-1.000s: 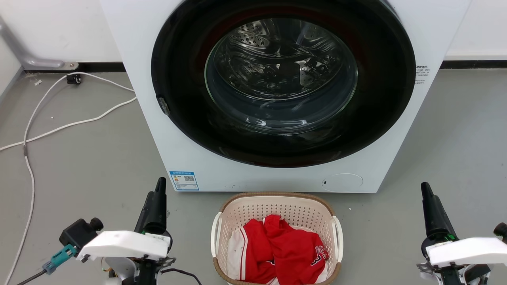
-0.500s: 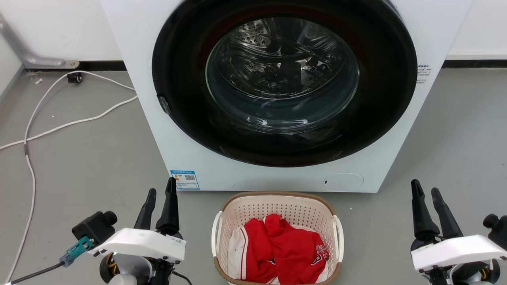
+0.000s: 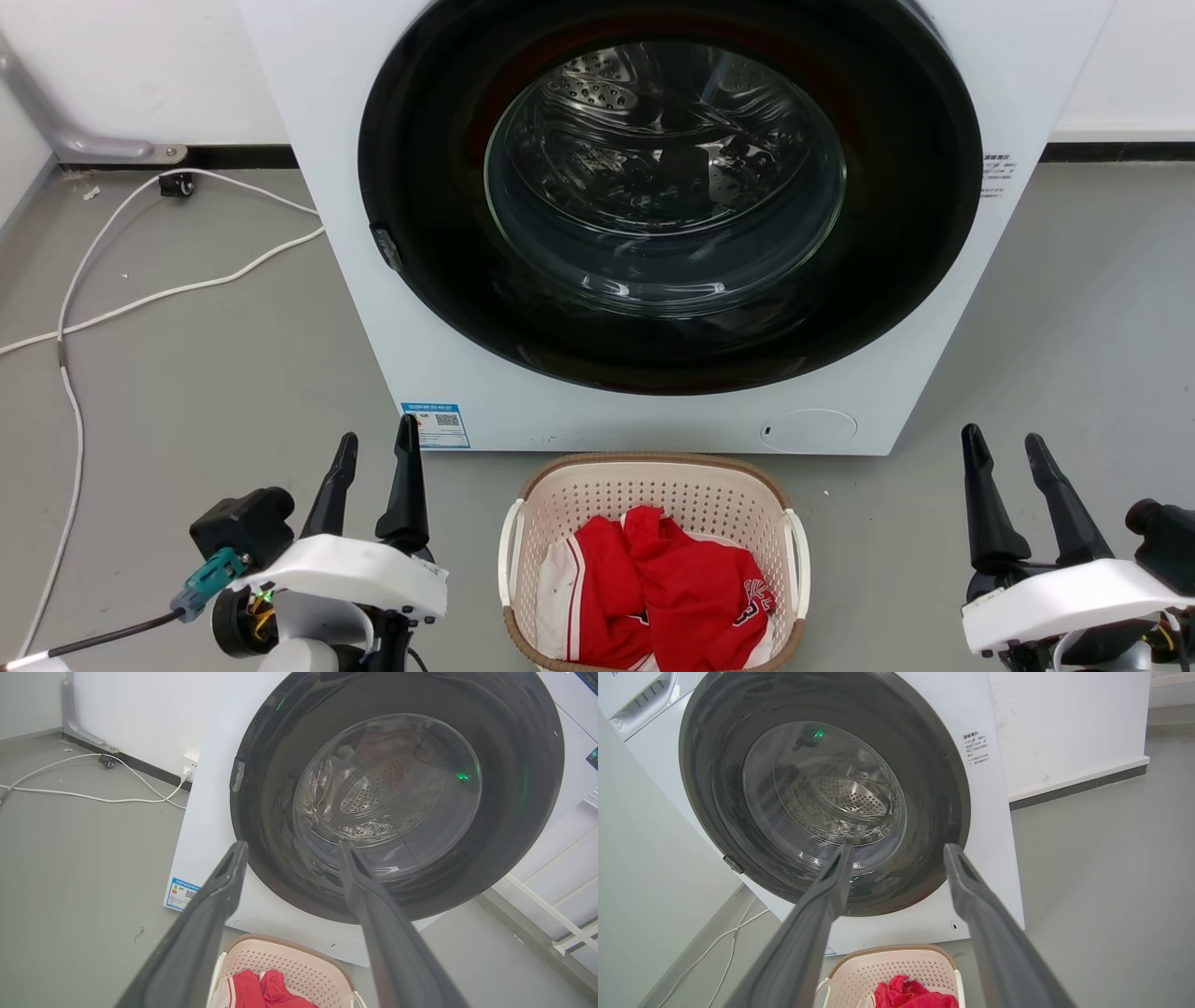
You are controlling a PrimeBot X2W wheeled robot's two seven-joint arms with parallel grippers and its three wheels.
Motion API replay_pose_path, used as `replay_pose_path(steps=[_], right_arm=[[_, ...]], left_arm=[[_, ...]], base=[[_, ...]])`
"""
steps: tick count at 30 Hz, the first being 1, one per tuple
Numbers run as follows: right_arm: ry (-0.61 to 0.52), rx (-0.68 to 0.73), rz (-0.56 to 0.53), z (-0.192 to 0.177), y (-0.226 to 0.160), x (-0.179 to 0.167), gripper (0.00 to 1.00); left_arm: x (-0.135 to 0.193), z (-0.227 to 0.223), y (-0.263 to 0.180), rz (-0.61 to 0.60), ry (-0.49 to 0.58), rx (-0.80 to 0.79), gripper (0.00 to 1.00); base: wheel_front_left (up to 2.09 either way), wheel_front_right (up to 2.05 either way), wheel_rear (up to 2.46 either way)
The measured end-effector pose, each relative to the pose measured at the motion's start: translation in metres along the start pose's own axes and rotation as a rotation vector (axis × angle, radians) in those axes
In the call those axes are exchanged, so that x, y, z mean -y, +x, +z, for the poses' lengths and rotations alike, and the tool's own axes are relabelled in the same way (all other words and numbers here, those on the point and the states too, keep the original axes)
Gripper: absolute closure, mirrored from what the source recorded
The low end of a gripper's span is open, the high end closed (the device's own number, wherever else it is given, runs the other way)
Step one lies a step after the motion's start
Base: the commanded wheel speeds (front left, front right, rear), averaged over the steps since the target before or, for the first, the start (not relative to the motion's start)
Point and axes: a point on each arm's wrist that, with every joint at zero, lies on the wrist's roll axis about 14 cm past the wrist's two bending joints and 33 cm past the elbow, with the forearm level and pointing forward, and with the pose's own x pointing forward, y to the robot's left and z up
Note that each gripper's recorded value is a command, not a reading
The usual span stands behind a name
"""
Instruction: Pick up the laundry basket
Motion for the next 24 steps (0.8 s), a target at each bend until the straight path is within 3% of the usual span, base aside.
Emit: replay_pose_path(steps=[24], right_arm=[[-0.256, 0.004, 0.031, 0.007, -0.005, -0.008, 0.00]], left_arm=[[0.007, 0.002, -0.001, -0.035, 0.251, 0.039, 0.00]], base=[[0.00, 0.00, 0.00]])
